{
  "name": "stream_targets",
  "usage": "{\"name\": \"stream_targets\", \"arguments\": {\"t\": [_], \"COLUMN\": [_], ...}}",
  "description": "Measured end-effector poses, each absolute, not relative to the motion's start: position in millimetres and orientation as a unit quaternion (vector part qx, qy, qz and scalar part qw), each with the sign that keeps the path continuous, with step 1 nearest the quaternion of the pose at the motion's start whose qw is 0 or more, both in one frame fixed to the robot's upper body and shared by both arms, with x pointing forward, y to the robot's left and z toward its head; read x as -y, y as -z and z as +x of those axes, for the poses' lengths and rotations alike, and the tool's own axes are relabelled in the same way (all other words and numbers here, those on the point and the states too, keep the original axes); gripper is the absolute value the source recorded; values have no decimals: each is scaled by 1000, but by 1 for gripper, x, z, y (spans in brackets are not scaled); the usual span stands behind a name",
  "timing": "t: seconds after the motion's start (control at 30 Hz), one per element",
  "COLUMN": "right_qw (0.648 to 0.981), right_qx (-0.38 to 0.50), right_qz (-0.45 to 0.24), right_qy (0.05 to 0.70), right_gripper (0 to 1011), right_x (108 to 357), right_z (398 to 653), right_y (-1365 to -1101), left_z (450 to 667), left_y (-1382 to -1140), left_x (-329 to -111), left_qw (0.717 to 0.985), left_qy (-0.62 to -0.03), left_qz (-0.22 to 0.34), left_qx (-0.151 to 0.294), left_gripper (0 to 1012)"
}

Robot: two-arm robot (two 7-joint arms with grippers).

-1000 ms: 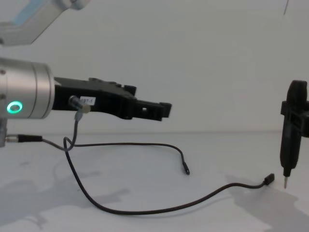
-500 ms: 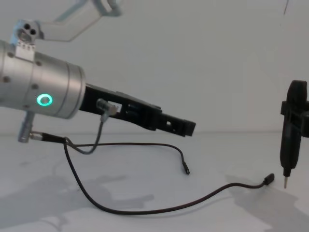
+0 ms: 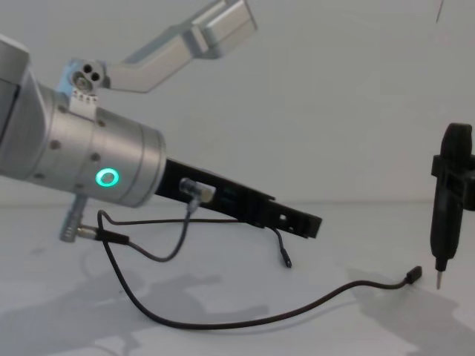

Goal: Pick up the data cable with the one hand.

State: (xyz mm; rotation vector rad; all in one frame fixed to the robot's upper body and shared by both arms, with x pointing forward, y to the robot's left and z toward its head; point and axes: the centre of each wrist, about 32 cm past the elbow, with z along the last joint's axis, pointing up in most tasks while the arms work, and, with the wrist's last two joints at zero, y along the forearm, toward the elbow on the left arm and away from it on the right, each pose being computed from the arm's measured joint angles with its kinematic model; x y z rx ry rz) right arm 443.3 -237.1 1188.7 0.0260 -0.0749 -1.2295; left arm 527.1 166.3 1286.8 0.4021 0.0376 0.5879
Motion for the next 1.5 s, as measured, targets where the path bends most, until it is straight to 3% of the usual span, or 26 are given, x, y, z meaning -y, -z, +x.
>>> {"name": "stream_targets", "arguments": {"t": [0.53,1.13,1.4,1.5], "right_qw": [816,816,816,816], "right_qx": [35,35,35,35], "right_qz": [12,12,12,12], "right_qy": [577,577,577,577], "right_gripper": [279,279,279,279], "right_x": [237,237,237,237], "right_z": [443,443,443,443], "right_y": [-1189,-1189,-1189,-1189], "left_z": [536,544,545,546], "left_y": [-1269,-1251,-1247,-1246], "left_x": [-137,-107,-101,-100], "left_qw": [934,924,921,920], "left_qy": [-283,-290,-293,-293], "left_qz": [214,246,254,256], "left_qx": [-42,-38,-37,-37], "left_gripper": [1001,1000,864,754]}}
